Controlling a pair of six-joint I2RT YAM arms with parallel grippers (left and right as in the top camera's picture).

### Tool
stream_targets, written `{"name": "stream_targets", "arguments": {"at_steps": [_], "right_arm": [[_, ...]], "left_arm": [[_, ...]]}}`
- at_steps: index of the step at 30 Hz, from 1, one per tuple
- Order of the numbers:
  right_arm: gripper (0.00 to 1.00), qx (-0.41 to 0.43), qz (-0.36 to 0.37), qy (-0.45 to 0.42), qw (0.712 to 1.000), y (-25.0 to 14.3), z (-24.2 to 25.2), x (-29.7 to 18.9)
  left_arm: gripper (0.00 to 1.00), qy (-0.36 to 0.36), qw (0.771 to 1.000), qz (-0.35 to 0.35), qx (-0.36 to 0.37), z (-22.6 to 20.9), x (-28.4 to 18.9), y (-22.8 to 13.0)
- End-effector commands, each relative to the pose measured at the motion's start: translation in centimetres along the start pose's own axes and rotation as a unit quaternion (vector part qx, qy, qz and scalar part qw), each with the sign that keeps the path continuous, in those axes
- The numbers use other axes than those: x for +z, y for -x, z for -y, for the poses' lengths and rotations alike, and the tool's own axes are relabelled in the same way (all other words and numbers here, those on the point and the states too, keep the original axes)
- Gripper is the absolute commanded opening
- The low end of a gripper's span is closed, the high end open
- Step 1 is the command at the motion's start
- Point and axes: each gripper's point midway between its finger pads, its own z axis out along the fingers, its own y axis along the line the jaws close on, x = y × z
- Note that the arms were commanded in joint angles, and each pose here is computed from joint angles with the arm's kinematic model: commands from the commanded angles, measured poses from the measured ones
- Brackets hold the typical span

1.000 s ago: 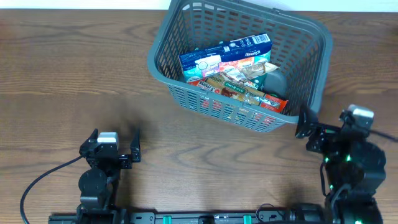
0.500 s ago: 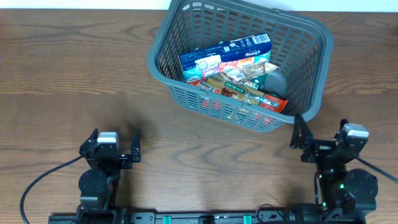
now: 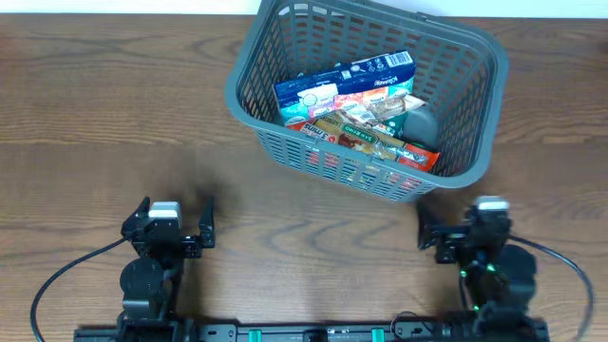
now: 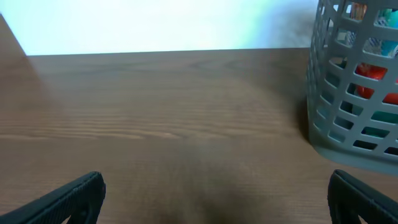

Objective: Pack container

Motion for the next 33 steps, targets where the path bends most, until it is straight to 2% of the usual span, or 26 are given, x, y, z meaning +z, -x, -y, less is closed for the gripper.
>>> {"name": "stream_targets", "arguments": {"at_steps": [1,13,33], "right_arm": [[0.99,-0.039,0.015,0.008,0.999,0.4,-0.4,-0.1],[0.99,-0.067,0.023,0.009,0.997,-1.5,-0.3,0.4],[0.99,-0.068,0.042,0.001,0.997,-2.2,0.1,1.1]], "left_arm": [[0.99,-0.001,1.000,-0.018,0.007,0.1,0.3,-1.5],[0.99,-0.001,1.000,-0.018,0.007,0.1,0.3,-1.5],[0.99,-0.001,1.000,-0.018,0.007,0.1,0.3,-1.5]]}}
